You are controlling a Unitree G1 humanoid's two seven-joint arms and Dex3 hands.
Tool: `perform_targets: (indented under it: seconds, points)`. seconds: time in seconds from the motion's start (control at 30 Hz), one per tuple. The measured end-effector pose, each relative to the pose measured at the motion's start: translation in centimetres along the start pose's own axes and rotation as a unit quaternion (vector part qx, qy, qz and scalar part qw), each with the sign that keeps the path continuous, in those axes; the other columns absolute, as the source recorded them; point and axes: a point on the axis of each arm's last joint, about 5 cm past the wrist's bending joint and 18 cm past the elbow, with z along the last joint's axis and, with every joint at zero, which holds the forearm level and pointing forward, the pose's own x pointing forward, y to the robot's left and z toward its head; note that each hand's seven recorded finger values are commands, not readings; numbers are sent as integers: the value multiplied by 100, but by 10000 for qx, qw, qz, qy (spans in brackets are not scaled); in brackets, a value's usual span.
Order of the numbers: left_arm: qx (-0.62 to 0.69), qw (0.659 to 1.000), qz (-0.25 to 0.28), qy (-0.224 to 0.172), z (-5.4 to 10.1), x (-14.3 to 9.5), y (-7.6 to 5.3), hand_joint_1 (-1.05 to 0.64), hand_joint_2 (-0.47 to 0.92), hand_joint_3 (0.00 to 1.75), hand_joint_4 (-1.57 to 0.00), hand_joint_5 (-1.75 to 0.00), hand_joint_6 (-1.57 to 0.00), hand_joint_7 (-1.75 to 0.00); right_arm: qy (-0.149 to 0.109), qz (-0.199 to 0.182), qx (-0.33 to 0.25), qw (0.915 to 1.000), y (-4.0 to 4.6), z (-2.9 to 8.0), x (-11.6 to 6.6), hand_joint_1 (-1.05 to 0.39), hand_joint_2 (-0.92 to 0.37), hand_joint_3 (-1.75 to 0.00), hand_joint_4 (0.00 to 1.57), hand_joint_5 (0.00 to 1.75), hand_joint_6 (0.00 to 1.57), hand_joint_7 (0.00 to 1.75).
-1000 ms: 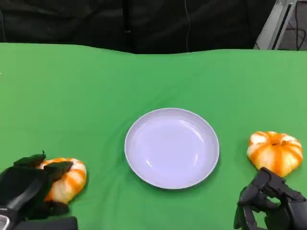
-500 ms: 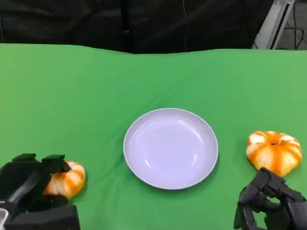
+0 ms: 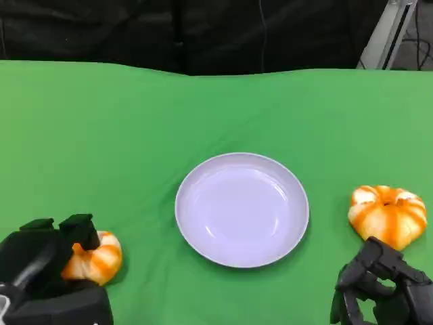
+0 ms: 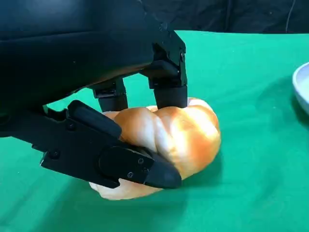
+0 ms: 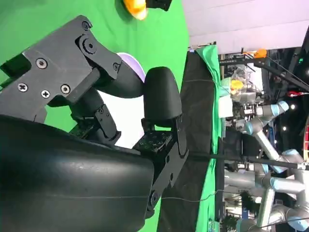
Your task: Grasp the bread from the table and place it into the plate.
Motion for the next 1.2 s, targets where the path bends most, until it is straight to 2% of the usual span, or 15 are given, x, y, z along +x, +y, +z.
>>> perform_targets:
  seconds: [0.3,1.2]
  points:
    - [0,9979,538,-368,110,51,201,-5,91,19,-58,-175,-50,-175,-2,8,31,10000,-2,0,0,-14,-47,-134,84,175,76,158]
    - [3,9978,554,-362,105,51,207,-5,92,16,-59,-175,-50,-175,3,2,30,10000,-4,-1,-4,-14,-48,-134,84,175,77,158]
